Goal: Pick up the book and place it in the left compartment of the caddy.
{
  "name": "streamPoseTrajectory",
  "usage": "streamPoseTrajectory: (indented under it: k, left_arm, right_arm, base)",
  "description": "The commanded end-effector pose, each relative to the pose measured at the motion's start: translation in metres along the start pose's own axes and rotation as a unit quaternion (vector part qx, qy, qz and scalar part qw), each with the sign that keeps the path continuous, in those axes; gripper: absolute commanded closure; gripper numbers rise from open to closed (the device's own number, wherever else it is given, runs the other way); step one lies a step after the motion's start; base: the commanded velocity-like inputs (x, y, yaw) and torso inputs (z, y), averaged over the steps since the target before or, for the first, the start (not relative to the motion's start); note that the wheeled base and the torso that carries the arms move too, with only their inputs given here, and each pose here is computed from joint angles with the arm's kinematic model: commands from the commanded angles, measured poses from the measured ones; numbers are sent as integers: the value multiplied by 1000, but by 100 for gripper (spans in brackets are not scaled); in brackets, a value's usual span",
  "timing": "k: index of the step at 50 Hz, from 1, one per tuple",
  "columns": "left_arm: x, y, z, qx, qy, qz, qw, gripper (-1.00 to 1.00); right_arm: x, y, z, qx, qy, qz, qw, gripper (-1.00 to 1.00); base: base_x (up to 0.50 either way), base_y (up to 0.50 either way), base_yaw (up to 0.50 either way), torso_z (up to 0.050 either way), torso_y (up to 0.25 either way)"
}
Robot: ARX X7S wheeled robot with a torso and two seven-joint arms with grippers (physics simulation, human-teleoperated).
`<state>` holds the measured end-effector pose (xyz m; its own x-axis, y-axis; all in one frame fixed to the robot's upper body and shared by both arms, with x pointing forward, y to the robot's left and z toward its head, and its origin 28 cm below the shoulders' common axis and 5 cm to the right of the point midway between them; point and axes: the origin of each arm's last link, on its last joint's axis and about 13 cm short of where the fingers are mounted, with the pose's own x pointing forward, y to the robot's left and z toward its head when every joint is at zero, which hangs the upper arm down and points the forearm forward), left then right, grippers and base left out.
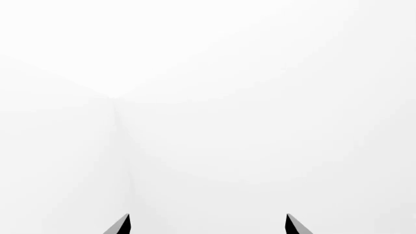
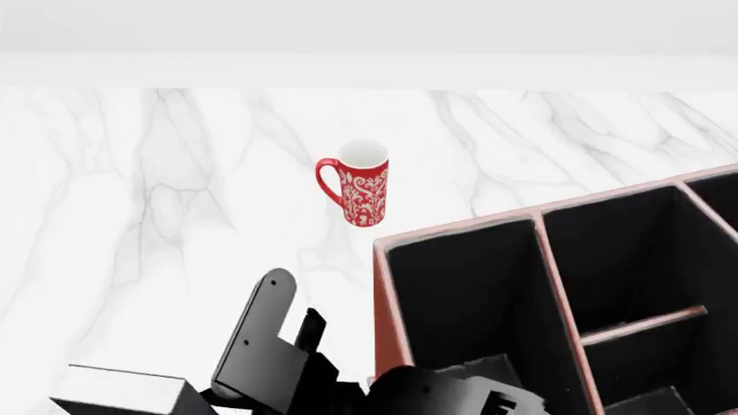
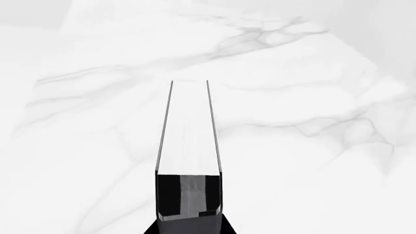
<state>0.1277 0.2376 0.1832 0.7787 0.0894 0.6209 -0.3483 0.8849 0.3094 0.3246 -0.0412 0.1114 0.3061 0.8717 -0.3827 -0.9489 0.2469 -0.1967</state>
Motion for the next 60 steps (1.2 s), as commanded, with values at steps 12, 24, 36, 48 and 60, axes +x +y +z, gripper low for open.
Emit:
streamPoseTrajectory:
  k: [12, 24, 36, 48, 60]
  left_arm:
    - [-4, 1, 1, -4, -9, 4, 1000, -100]
    - [-4, 1, 2, -7, -13, 4, 1000, -100]
    - [-5, 1, 2, -9, -16, 4, 1000, -100]
    - [-4, 1, 2, -12, -17, 4, 1000, -100]
    - [-4, 1, 2, -15, -15, 4, 1000, -100]
  right_arm:
    - [-27, -9, 40, -22, -49, -52, 997, 100]
    - [-44, -15, 56, -8, -75, -86, 993, 100]
    - [-58, -14, 75, 7, -121, -103, 987, 100]
    - [-77, -12, 97, 35, -180, -111, 977, 100]
    - [-111, -5, 114, 23, -230, -146, 962, 100]
  base:
    - [0, 0, 0, 0, 1]
    - [0, 0, 0, 0, 2]
    - [0, 0, 0, 0, 1]
    - [0, 0, 0, 0, 1]
    - [0, 0, 0, 0, 2]
